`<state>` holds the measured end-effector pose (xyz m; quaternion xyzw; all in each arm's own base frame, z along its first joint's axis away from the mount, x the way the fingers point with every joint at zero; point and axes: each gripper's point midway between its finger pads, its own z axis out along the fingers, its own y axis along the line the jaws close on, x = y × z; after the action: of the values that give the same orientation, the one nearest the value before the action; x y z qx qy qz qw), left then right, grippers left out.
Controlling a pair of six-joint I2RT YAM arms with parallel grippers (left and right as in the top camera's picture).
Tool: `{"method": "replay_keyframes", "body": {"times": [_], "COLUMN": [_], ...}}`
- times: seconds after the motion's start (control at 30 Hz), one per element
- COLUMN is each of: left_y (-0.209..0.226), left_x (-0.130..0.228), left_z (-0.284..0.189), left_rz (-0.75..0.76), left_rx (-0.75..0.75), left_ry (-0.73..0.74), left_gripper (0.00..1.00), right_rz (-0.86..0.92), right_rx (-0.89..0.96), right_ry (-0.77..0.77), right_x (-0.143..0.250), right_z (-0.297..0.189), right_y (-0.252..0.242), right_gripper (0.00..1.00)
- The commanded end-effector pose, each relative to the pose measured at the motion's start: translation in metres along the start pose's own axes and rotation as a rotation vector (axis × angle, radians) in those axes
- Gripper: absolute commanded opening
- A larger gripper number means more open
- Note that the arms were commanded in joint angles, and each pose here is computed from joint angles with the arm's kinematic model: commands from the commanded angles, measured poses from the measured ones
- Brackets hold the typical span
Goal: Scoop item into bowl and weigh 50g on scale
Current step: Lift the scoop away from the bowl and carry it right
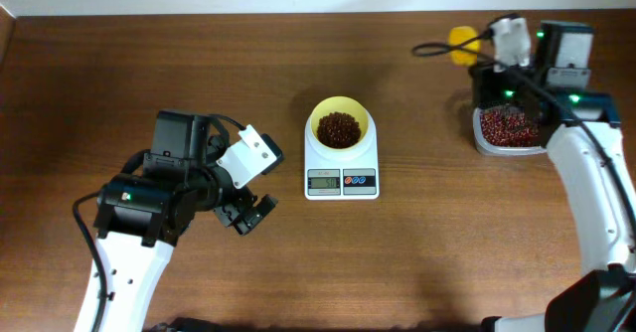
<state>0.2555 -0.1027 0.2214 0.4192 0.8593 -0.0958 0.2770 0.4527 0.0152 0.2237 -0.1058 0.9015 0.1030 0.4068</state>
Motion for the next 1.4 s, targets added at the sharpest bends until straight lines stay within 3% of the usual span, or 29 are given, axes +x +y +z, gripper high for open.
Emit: {"method": "replay_keyframes", "body": {"times": [0.0,0.3,0.47,0.63,0.8,0.97,1.07,1.13,1.17,1.27,1.37], "left_y": [0.004,0.004,0.004,0.004,0.004,0.004,0.004,0.004,0.004,0.004,0.004], "left_x": [-0.003,-0.003,-0.003,-0.003,-0.003,-0.003,-0.003,-0.003,-0.003,-0.003,-0.003], "left_z": [-0.004,-0.004,-0.004,-0.004,-0.004,-0.004,-0.004,-0.004,-0.004,-0.004,-0.004], "left_rz": [0.016,0.016,0.016,0.016,0.016,0.016,0.016,0.016,0.016,0.016,0.016], "left_rx": [-0.012,-0.012,-0.012,-0.012,-0.012,-0.012,-0.012,-0.012,-0.012,-0.012,-0.012], "left_ry": [-0.01,-0.009,-0.01,-0.009,-0.009,-0.009,-0.009,-0.009,-0.009,-0.009,-0.009], "left_gripper": [0.99,0.99,0.99,0.99,0.99,0.99,0.99,0.99,0.99,0.99,0.99], "right_rz": [0.111,0.158,0.292,0.482,0.28,0.169,0.151,0.23,0.252,0.385,0.469], "right_rx": [0.034,0.083,0.079,-0.115,-0.54,-0.693,-0.797,-0.815,-0.798,-0.484,-0.514], "right_ry": [-0.064,-0.075,-0.153,-0.272,-0.367,-0.397,-0.371,-0.318,-0.304,-0.111,0.023], "right_x": [-0.015,-0.01,-0.027,-0.062,-0.097,-0.102,-0.093,-0.078,-0.071,-0.006,0.025], "right_z": [-0.024,-0.014,-0.013,-0.02,-0.052,-0.073,-0.088,-0.092,-0.09,-0.054,-0.056], "right_y": [-0.025,-0.06,-0.065,-0.042,0.026,0.048,0.051,0.039,0.032,-0.012,0.004], "right_gripper": [0.04,0.04,0.04,0.04,0.04,0.04,0.04,0.04,0.04,0.04,0.04]}}
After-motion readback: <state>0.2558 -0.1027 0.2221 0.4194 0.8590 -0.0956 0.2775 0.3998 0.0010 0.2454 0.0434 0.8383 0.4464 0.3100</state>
